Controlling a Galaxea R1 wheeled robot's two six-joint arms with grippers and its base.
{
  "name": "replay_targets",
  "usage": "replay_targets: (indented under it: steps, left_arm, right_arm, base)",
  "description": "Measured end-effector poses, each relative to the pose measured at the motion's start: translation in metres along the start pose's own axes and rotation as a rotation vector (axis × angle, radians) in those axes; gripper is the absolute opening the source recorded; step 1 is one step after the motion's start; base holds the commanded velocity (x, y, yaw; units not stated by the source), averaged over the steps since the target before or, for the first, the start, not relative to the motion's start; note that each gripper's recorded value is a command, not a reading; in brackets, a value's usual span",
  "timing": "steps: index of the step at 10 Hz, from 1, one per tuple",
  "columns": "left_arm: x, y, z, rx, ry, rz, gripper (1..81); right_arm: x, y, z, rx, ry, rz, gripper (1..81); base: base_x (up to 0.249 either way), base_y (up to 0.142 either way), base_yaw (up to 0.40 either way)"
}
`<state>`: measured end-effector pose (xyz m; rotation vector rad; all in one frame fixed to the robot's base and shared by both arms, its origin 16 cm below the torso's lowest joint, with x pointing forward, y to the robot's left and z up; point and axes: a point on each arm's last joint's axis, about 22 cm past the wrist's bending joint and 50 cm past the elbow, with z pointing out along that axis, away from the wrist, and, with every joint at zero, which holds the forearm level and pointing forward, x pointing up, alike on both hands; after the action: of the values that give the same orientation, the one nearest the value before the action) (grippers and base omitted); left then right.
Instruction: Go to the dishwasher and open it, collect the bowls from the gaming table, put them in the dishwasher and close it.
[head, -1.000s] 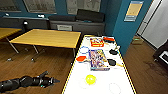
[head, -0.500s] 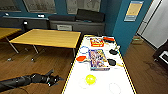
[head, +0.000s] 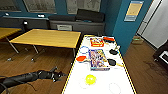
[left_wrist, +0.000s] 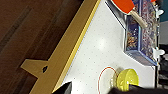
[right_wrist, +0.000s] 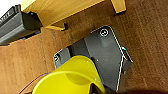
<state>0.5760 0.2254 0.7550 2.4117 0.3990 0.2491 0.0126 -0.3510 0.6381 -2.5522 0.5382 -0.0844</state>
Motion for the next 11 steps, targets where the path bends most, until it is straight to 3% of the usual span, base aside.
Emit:
replay_targets:
  steps: [2,4,8,9,11]
  left_arm:
    - [-0.007,0.014,0.022,0.006,-0.021,0.061,81.1]
    - [-0.013,0.03,0.047,0.009,-0.037,0.095,81.1]
    - [-0.026,0.045,0.084,0.037,-0.073,0.136,81.1]
    - [-0.023,0.042,0.092,0.053,-0.068,0.134,81.1]
    - [-0.025,0.055,0.112,0.06,-0.071,0.15,81.1]
  right_arm:
    - [0.0,0.004,0.001,-0.007,0.001,-0.001,1.0]
    - [0.001,0.011,0.0,-0.022,0.001,-0.002,1.0]
    - [-0.001,0.01,0.001,-0.02,-0.006,-0.001,1.0]
    - [-0.001,0.012,0.001,-0.024,-0.006,-0.002,1.0]
    - [0.0,0.015,0.0,-0.03,-0.005,-0.004,1.0]
  base:
    - [0.0,0.0,0.0]
    - [0.0,0.0,0.0]
    - [0.0,0.0,0.0]
    - [0.0,0.0,0.0]
    - [0.0,0.0,0.0]
